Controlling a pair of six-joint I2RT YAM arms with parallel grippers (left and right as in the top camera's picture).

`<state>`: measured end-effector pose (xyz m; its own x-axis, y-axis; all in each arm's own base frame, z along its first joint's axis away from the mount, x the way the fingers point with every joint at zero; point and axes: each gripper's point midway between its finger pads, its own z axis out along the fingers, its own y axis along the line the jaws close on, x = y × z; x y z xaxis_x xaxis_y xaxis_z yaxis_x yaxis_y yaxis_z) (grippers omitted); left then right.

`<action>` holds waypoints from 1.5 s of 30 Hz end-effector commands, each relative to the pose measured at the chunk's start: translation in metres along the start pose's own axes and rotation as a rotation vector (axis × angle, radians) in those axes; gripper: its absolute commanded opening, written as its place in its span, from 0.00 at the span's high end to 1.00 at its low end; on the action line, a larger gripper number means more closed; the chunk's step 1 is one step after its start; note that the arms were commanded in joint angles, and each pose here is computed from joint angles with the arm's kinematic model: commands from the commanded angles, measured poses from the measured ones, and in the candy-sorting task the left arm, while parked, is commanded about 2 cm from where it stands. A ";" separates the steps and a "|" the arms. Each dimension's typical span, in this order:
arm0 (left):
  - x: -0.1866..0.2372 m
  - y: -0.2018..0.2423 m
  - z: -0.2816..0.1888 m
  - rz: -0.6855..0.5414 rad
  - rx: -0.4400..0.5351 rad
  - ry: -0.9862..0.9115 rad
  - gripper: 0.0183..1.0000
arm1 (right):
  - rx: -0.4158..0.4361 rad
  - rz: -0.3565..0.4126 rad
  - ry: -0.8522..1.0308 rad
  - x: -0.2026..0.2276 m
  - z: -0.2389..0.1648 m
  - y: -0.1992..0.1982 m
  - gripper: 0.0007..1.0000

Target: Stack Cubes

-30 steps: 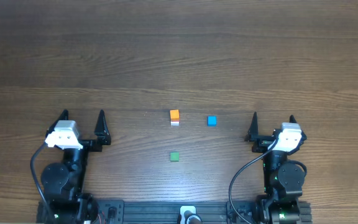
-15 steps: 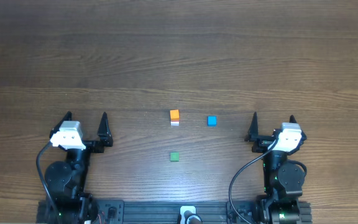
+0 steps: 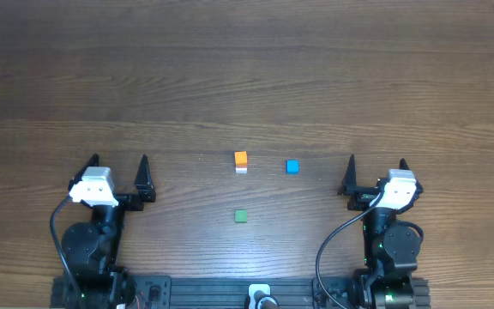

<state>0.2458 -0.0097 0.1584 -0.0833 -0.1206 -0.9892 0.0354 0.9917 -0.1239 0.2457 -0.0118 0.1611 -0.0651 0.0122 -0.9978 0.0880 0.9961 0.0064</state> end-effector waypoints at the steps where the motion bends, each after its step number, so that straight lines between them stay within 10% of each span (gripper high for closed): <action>1: 0.001 -0.001 0.000 0.018 0.008 -0.005 0.00 | 0.000 -0.008 -0.002 0.002 0.000 0.000 0.01; 16: 0.001 -0.001 0.000 0.018 0.008 -0.004 0.00 | -0.253 0.018 0.038 -0.041 -0.015 0.043 0.01; 28: 0.001 -0.001 0.000 0.018 0.008 -0.004 0.00 | -0.366 0.219 0.604 -0.050 -0.010 0.077 0.01; 45: 0.001 -0.001 0.000 0.018 0.008 -0.005 0.00 | -0.454 0.042 1.135 0.051 -0.063 0.209 0.01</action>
<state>0.2457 -0.0103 0.1589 -0.0814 -0.1207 -0.9894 0.0390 0.9915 -0.1241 0.2007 0.1866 0.1149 -0.9049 -0.1750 -0.3881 -0.2969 0.9127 0.2809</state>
